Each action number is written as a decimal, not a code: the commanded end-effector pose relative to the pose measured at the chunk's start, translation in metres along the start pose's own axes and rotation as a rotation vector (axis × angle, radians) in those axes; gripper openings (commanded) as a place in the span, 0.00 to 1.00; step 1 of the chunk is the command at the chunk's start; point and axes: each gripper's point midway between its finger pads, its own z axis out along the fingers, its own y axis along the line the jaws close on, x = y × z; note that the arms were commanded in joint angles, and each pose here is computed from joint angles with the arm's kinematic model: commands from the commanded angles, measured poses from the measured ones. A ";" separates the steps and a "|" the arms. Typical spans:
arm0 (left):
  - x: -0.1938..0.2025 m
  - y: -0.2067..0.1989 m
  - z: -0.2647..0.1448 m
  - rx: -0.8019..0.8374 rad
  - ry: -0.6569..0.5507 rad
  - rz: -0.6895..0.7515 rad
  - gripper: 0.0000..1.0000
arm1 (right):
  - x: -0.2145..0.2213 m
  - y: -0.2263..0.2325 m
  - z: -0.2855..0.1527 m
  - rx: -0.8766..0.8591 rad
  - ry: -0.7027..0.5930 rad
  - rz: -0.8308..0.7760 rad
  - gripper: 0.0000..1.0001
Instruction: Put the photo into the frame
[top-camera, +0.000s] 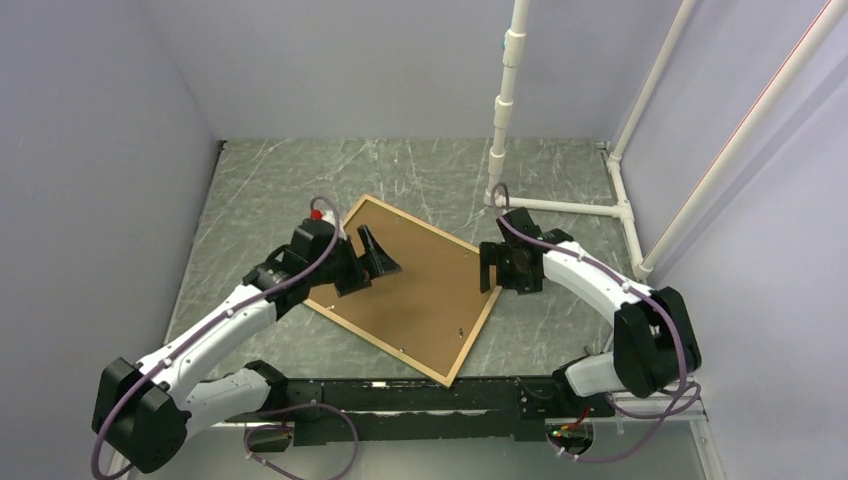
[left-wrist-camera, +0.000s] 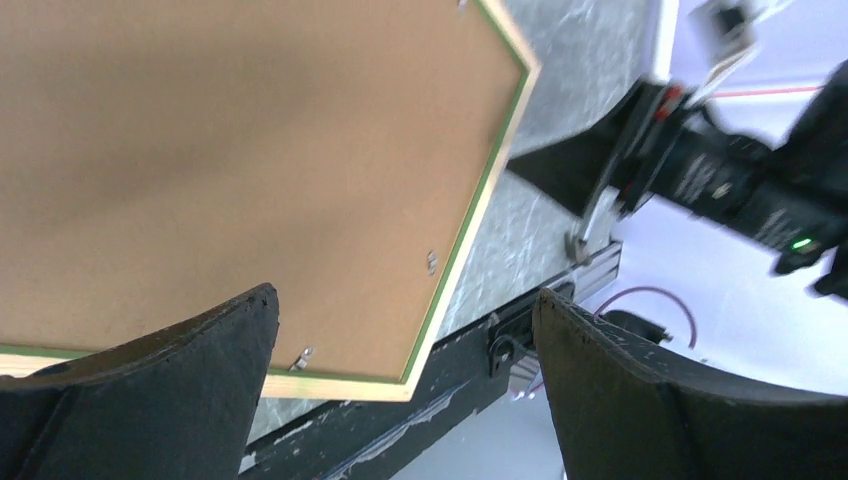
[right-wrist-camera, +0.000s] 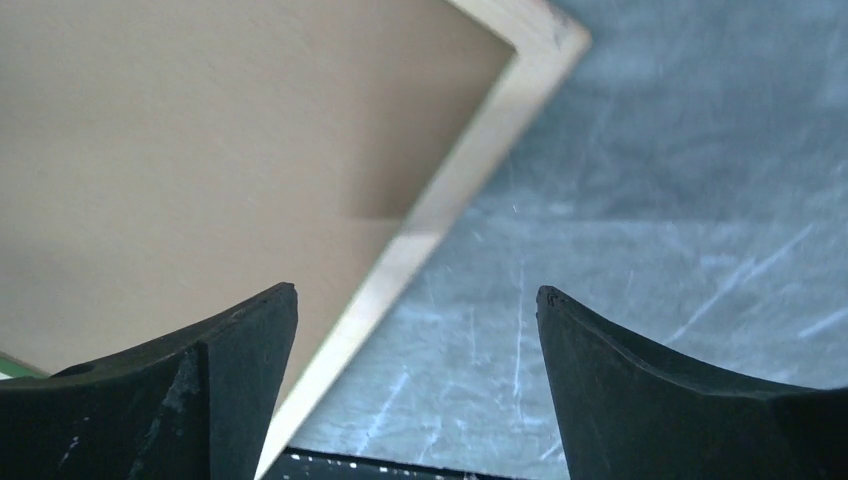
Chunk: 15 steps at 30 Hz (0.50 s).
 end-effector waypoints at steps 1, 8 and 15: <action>-0.045 -0.040 -0.030 0.080 -0.102 0.069 1.00 | 0.021 0.001 -0.002 -0.068 -0.002 0.057 0.88; -0.069 -0.059 -0.040 0.089 -0.128 0.076 0.99 | 0.043 0.016 0.022 -0.171 0.074 0.099 0.69; -0.065 -0.037 -0.038 0.021 -0.129 0.058 0.99 | 0.039 0.020 0.036 -0.160 0.087 0.064 0.53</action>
